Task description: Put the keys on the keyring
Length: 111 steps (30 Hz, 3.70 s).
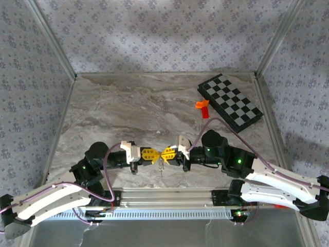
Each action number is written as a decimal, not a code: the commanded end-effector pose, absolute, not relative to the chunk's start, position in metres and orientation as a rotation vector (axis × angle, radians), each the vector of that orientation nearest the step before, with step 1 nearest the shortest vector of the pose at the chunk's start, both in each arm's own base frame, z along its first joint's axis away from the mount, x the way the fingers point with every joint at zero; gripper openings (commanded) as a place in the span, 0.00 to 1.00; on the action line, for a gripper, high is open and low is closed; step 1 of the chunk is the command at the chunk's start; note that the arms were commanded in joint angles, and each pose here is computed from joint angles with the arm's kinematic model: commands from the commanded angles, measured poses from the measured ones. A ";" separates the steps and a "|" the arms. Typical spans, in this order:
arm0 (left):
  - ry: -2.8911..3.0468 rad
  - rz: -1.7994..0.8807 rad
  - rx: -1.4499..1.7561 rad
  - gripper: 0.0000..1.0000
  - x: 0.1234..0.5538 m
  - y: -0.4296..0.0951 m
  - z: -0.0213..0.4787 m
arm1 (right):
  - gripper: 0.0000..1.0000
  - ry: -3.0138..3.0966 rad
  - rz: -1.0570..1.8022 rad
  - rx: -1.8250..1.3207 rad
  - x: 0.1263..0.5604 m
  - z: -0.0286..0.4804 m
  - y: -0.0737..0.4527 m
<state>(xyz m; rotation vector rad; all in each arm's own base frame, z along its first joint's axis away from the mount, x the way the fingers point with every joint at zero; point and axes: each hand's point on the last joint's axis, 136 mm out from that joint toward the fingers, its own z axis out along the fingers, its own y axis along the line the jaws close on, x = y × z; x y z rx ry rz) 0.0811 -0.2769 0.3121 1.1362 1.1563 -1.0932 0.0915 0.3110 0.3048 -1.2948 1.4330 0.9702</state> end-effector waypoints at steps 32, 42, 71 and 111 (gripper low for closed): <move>1.406 -0.904 1.284 0.22 0.094 -0.275 0.287 | 0.00 1.752 0.713 -1.697 0.097 0.286 0.311; 1.398 -0.922 1.297 0.15 0.092 -0.278 0.284 | 0.00 1.727 0.739 -1.690 0.099 0.287 0.319; 1.022 -1.113 1.096 0.00 0.072 -0.273 0.353 | 0.31 1.567 0.905 -1.366 0.105 0.325 0.311; 1.085 -1.096 1.133 0.00 0.077 -0.279 0.344 | 0.00 1.474 1.015 -1.351 0.091 0.334 0.307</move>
